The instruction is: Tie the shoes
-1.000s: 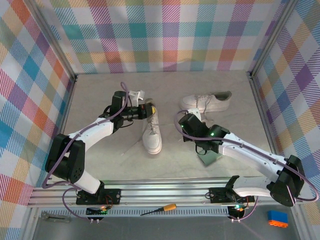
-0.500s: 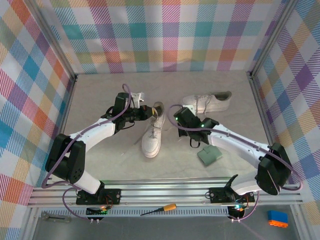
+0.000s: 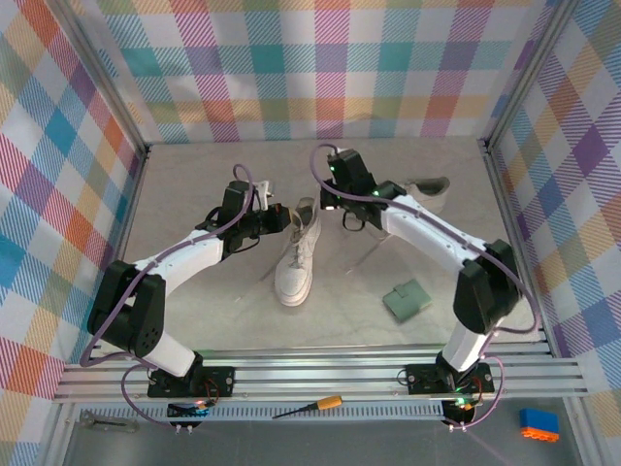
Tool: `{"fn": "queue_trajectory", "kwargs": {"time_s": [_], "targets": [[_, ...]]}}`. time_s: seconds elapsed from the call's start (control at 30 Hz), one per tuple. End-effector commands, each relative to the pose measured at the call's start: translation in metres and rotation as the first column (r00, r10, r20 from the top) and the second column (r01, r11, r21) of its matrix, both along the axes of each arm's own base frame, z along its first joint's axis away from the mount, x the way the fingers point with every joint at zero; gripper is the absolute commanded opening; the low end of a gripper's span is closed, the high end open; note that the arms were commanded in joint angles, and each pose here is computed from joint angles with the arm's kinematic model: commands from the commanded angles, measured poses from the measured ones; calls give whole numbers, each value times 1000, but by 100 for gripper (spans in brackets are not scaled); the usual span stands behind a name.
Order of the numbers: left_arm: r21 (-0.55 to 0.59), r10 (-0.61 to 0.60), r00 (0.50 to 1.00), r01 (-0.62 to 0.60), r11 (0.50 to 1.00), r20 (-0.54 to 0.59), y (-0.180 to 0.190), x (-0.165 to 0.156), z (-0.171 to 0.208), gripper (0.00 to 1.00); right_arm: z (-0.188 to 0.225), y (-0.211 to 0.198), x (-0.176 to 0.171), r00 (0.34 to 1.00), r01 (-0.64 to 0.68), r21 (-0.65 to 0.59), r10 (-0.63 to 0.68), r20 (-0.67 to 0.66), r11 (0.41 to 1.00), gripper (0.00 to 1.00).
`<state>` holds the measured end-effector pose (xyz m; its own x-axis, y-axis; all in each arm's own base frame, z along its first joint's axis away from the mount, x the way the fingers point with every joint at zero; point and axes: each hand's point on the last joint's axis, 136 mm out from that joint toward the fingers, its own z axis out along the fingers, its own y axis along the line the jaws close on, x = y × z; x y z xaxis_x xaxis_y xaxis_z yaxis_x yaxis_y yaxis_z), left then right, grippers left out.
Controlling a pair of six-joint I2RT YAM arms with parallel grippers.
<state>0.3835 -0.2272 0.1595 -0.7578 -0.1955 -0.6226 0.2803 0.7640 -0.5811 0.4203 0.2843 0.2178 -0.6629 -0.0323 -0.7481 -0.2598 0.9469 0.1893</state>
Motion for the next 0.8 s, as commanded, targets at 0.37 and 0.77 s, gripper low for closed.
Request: {"fn": "queue_trajectory", "kwargs": {"time_s": [0.37,0.77], "targets": [[-60,-9,998,12,998,63,-5,-3,16,0,-42,11,53,995,34,-154,-47,-84,988,0],[-48,-23,998,25,999,60,-4,-6,12,0,-43,11,58,994,8,-119,-21,-111,993,5]]}}
